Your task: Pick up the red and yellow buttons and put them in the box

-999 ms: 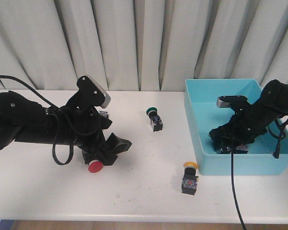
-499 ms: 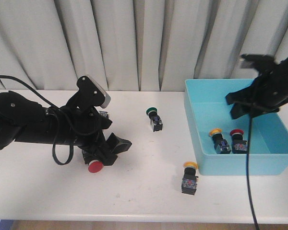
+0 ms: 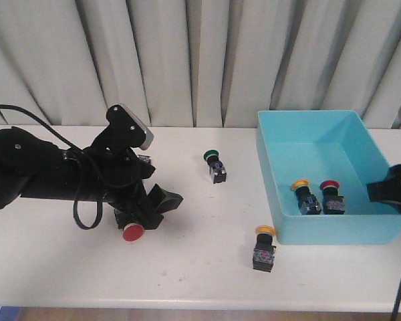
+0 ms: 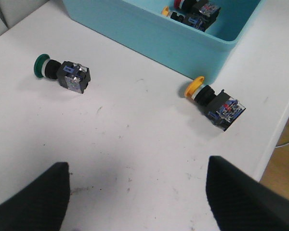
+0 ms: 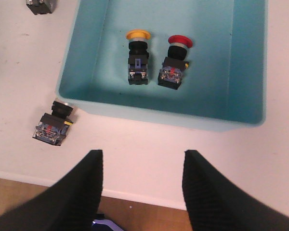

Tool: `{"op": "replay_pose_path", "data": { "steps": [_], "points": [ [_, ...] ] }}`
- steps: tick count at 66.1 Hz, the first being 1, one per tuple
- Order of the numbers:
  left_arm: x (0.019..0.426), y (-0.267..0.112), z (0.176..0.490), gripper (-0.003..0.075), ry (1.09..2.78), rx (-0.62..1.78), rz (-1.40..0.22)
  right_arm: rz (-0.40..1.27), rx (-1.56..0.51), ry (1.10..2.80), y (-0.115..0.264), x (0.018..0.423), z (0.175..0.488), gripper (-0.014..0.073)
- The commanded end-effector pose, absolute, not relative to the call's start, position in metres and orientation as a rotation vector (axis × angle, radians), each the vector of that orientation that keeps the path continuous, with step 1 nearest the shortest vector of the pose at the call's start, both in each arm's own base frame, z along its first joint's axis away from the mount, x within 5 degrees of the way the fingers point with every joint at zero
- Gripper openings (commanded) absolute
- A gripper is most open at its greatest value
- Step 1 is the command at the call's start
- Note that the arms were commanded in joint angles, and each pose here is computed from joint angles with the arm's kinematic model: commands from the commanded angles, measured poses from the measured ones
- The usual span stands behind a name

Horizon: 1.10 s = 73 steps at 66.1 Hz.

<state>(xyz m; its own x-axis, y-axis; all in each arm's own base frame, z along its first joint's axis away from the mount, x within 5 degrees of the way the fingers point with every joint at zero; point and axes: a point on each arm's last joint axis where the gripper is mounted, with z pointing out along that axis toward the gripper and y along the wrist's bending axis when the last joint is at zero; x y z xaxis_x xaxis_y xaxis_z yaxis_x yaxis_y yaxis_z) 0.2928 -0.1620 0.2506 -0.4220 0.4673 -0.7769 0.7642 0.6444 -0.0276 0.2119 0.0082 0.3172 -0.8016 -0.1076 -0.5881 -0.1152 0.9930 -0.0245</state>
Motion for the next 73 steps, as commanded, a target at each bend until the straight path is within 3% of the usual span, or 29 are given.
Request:
{"op": "replay_pose_path", "data": {
  "steps": [1, 11, 18, 50, 73],
  "points": [
    [0.294, -0.161, 0.273, 0.0559, 2.026, 0.899, -0.487, 0.006, -0.135, 2.372, 0.007, 0.194, 0.325, 0.0363],
    [0.294, -0.161, 0.273, 0.0545, 2.026, 0.898, -0.487, -0.001, -0.13, 2.283, 0.007, 0.178, 0.317, 0.0353],
    [0.294, -0.161, 0.273, 0.0495, 2.026, 0.898, -0.487, -0.003, -0.127, 2.253, 0.006, 0.171, 0.31, 0.0321],
    [0.294, -0.161, 0.273, -0.0008, 2.026, 0.898, -0.487, -0.005, -0.124, 2.248, 0.006, 0.168, 0.292, -0.0013],
    [0.294, -0.161, 0.273, -0.0007, 2.026, 0.899, -0.488, -0.002, -0.125, 2.284, 0.006, 0.166, 0.29, -0.0007]
  ]
}}
